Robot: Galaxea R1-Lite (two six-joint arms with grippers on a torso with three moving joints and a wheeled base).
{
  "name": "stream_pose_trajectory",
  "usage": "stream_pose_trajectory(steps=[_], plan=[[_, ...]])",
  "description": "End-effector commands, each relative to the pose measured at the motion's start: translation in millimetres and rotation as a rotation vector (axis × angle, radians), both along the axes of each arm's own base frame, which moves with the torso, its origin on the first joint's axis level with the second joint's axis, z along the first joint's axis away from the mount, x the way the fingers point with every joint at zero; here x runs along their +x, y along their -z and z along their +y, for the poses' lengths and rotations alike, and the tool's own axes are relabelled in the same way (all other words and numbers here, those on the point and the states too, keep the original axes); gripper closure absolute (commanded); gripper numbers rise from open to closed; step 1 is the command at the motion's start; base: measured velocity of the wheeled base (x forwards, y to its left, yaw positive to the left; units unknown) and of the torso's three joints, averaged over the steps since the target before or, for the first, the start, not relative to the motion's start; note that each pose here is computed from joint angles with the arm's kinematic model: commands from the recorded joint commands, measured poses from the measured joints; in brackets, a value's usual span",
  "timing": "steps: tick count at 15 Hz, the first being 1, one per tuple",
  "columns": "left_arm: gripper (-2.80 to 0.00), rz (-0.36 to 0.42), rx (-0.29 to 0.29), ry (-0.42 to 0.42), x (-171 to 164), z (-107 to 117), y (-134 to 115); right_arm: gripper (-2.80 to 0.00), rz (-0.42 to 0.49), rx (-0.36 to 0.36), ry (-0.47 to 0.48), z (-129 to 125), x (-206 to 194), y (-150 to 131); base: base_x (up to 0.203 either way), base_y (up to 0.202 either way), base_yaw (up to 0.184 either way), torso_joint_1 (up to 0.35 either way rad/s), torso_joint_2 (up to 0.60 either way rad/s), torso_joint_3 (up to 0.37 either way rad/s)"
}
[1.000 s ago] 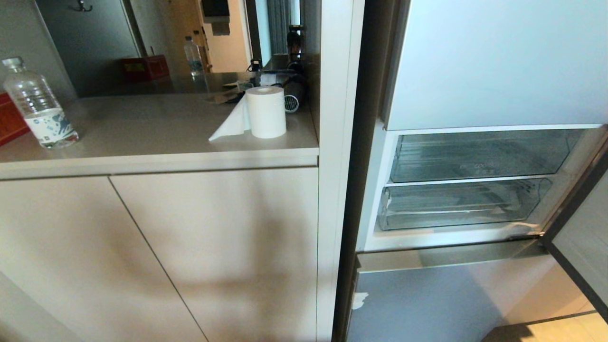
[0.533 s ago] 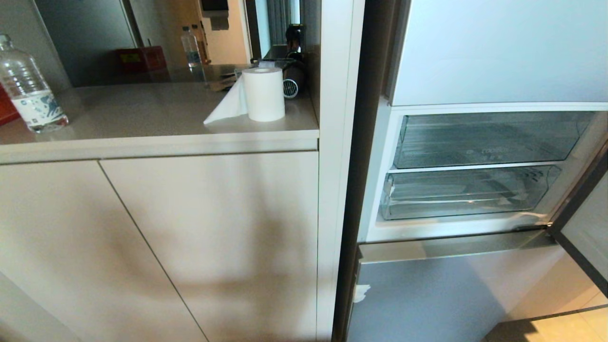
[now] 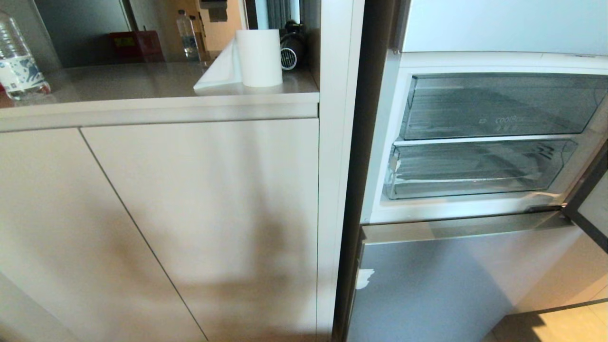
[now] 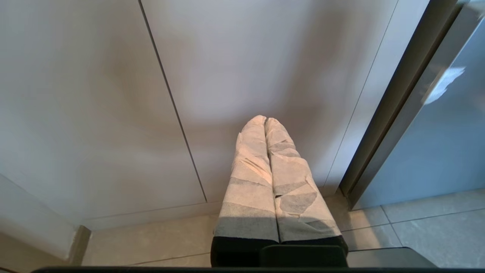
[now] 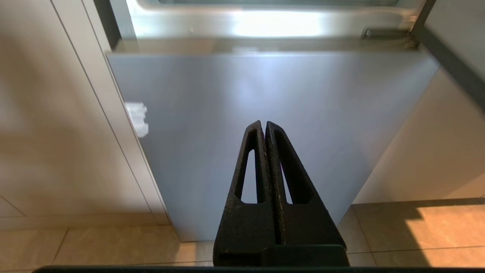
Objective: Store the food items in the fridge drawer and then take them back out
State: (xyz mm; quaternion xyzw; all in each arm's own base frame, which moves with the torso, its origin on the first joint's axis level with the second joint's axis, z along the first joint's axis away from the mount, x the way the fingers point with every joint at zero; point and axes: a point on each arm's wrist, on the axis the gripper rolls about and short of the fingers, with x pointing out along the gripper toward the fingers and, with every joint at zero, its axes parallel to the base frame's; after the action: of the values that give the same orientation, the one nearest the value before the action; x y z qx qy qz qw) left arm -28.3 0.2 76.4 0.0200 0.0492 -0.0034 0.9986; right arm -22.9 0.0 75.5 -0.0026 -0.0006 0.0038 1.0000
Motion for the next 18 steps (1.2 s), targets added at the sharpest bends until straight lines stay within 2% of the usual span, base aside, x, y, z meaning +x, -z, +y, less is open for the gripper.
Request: stream_pose_trajectory(steps=[1, 3, 6, 7, 9, 10, 14, 18], plan=[[0.0, 0.001, 0.0, 0.0, 0, 0, 0, 0.0, 0.001, -0.002, -0.002, 0, 0, 0, 0.0, 0.0, 0.0, -0.251, 0.53, 0.294], [0.0, 0.001, 0.0, 0.0, 0, 0, 0, 0.0, 0.001, -0.002, -0.002, 0, 0, 0, 0.0, 0.0, 0.0, -0.197, 0.43, 0.234], [0.0, 0.001, 0.0, 0.0, 0, 0, 0, 0.0, -0.016, -0.108, -0.008, 0, -1, -5, 0.0, 0.0, 0.0, -0.054, 0.12, 0.065], [0.0, 0.0, 0.0, 0.0, 0, 0, 0, 0.0, -0.052, -0.1, -0.008, 0, -4, -21, 0.0, 0.0, 0.0, -0.017, 0.04, 0.022], [0.0, 0.001, 0.0, 0.0, 0, 0, 0, 0.0, -0.032, -0.05, -0.014, 0, 1, -53, 0.0, 0.0, 0.0, 0.0, 0.0, 0.0], [0.0, 0.0, 0.0, 0.0, 0, 0, 0, -2.8, 0.023, -0.018, -0.023, 1, 11, -69, 0.0, 0.0, 0.0, 0.0, 0.0, 0.0], [0.0, 0.001, 0.0, 0.0, 0, 0, 0, -2.8, 0.23, 0.064, -0.141, 4, 80, -105, 0.0, 0.0, 0.0, 0.0, 0.0, 0.0], [0.0, 0.001, 0.0, 0.0, 0, 0, 0, -2.8, 0.356, 0.104, -0.232, 8, 176, -104, 0.0, 0.0, 0.0, 0.0, 0.0, 0.0]])
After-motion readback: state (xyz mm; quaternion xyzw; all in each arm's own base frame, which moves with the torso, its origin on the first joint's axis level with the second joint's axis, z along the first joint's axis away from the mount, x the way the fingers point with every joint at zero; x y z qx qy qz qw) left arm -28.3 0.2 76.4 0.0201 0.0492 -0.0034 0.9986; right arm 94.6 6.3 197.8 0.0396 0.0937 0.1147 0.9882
